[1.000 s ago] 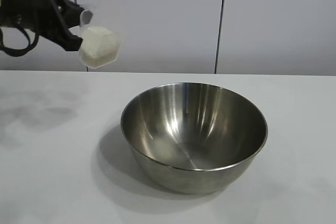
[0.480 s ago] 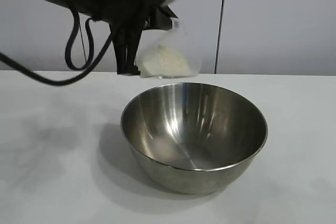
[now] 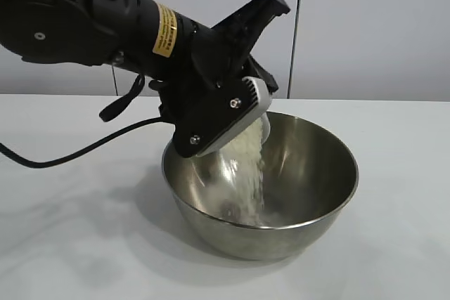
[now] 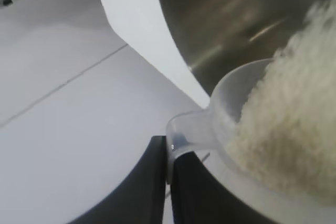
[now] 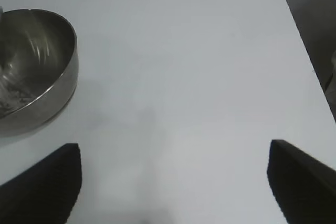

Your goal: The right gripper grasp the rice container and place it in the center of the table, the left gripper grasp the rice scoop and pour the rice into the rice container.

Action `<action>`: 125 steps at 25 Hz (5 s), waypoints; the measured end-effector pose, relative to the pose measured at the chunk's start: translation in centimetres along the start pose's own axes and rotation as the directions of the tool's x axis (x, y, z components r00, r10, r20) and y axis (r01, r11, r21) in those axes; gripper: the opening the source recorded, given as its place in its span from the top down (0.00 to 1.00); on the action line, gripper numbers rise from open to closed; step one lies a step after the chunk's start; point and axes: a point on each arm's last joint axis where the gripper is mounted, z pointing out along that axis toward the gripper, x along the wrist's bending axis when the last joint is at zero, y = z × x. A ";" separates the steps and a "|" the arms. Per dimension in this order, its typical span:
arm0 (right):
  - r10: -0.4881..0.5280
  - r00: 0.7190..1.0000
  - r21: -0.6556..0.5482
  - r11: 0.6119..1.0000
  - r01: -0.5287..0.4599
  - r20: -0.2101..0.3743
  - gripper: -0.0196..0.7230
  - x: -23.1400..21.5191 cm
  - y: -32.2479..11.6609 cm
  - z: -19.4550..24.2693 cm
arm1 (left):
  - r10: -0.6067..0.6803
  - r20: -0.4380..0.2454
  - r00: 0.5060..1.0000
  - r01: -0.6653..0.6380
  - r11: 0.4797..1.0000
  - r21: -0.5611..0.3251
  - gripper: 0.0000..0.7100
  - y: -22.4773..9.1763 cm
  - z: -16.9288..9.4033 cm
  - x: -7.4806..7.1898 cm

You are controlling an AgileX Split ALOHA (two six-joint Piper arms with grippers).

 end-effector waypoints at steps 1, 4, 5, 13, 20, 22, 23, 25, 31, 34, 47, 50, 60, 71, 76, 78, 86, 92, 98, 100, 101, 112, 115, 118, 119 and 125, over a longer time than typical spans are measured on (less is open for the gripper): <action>0.000 1.000 0.000 1.000 0.000 0.000 0.08 0.0 0.0 0.0 | 0.019 -0.008 1.000 -0.019 1.000 -0.009 0.99 0.2 0.0 0.2; 0.000 1.000 0.000 1.000 0.000 0.000 0.08 0.0 0.0 0.0 | 0.068 -0.031 0.997 -0.069 0.997 -0.035 0.99 0.6 0.1 0.6; 0.000 1.000 0.000 1.000 0.000 0.000 0.08 0.0 0.0 0.0 | 0.088 -0.039 0.995 -0.090 0.995 -0.044 0.99 0.7 0.1 0.8; 0.000 1.000 0.000 1.000 0.000 0.000 0.08 0.0 0.0 0.0 | 0.168 -0.071 0.983 -0.173 0.982 -0.072 0.99 1.2 0.2 1.9; 0.000 1.000 0.001 1.000 0.000 0.000 0.08 0.0 0.0 0.0 | 0.205 -0.082 0.975 -0.211 0.975 -0.074 0.99 1.1 0.2 2.2; 0.000 1.000 0.001 1.000 0.000 0.000 0.08 0.0 0.0 0.0 | 0.207 -0.082 0.975 -0.213 0.974 -0.075 0.99 1.1 0.2 2.2; 0.000 1.000 0.001 1.000 0.000 0.000 0.08 0.0 0.0 0.0 | 0.207 -0.083 0.975 -0.213 0.974 -0.075 0.99 1.1 0.2 2.2; 0.000 1.000 0.001 1.000 0.000 0.000 0.08 0.0 0.0 0.0 | 0.198 -0.082 0.977 -0.205 0.976 -0.076 0.99 1.1 0.2 2.2; 0.000 1.000 0.001 1.000 0.000 0.000 0.08 0.0 0.0 0.0 | 0.020 -0.103 0.995 -0.026 0.998 -0.065 0.99 0.8 0.2 2.5; 0.000 1.000 0.001 1.000 0.000 0.000 0.08 0.0 0.0 0.0 | -0.238 -0.182 0.954 0.227 0.971 -0.077 0.99 0.7 0.0 3.2; 0.000 1.000 0.000 1.000 0.000 0.000 0.08 0.0 0.0 0.0 | -0.799 -0.421 -0.429 0.875 -0.253 -0.413 0.99 -1.3 -2.8 1.3; 0.000 1.000 0.000 1.000 0.000 0.000 0.08 0.0 0.0 0.0 | -0.677 -0.484 -0.554 0.824 -0.363 -0.434 0.99 -1.8 -4.4 0.4; 0.000 1.000 0.000 1.000 0.000 0.000 0.08 0.0 0.0 0.0 | -0.417 -0.630 -0.655 0.735 -0.545 -0.403 0.99 -0.1 -11.7 -6.1; 0.000 1.000 0.000 1.000 0.000 0.000 0.08 0.0 0.0 0.0 | -0.385 -0.647 -0.658 0.603 -0.784 -0.147 0.99 5.8 -12.6 -15.6; 0.000 1.000 0.001 1.000 0.000 0.000 0.08 0.0 0.0 0.0 | -0.384 -0.646 -0.660 0.554 -0.829 -0.073 0.99 7.4 -11.5 -17.8; 0.000 1.000 0.001 1.000 0.000 0.000 0.08 0.0 0.0 0.0 | -0.386 -0.646 -0.659 0.543 -0.838 -0.053 0.99 7.9 -11.1 -18.3; 0.000 1.000 0.001 1.000 0.000 0.000 0.08 0.0 0.0 0.0 | -0.374 -0.658 -0.653 0.534 -0.844 -0.050 0.90 8.0 -11.1 -18.9; 0.000 1.000 0.001 1.000 0.000 0.000 0.08 0.0 0.0 0.0 | -0.342 -0.688 -0.640 0.522 -0.851 -0.063 0.52 7.5 -11.9 -19.8; 0.000 1.000 0.001 1.000 0.000 0.000 0.08 0.0 0.0 0.0 | -0.347 -0.688 -0.637 0.518 -0.854 -0.049 0.43 8.1 -12.3 -19.7; 0.000 1.000 0.001 1.000 0.000 0.000 0.08 0.0 0.0 0.0 | -0.354 -0.688 -0.633 0.506 -0.863 -0.021 0.42 8.8 -12.8 -19.7; 0.000 1.000 0.001 1.000 0.000 0.000 0.08 0.0 0.0 0.0 | -0.364 -0.688 -0.628 0.503 -0.865 -0.002 0.42 9.3 -13.0 -19.7; 0.000 1.000 0.000 1.000 0.000 0.000 0.08 0.0 0.0 0.0 | -0.418 -0.695 -0.585 0.617 -0.785 -0.048 0.16 7.2 -15.6 -16.3; 0.000 1.000 0.000 1.000 0.000 0.000 0.08 0.0 0.0 0.0 | -0.433 -0.683 -0.588 0.601 -0.799 -0.011 0.15 5.4 -15.9 -15.0; 0.000 1.000 0.000 1.000 0.000 0.000 0.08 0.0 0.0 0.0 | -0.450 -0.646 -0.617 0.527 -0.845 0.085 0.15 3.2 -15.8 -13.5; 0.000 1.000 0.000 1.000 0.000 0.000 0.08 0.0 0.0 0.0 | -0.461 -0.630 -0.626 0.501 -0.856 0.129 0.15 2.4 -15.8 -12.9; 0.000 1.000 0.000 1.000 0.000 0.000 0.08 0.0 0.0 0.0 | -0.459 -0.593 -0.661 0.397 -0.885 0.242 0.15 -5.4 -17.0 -7.9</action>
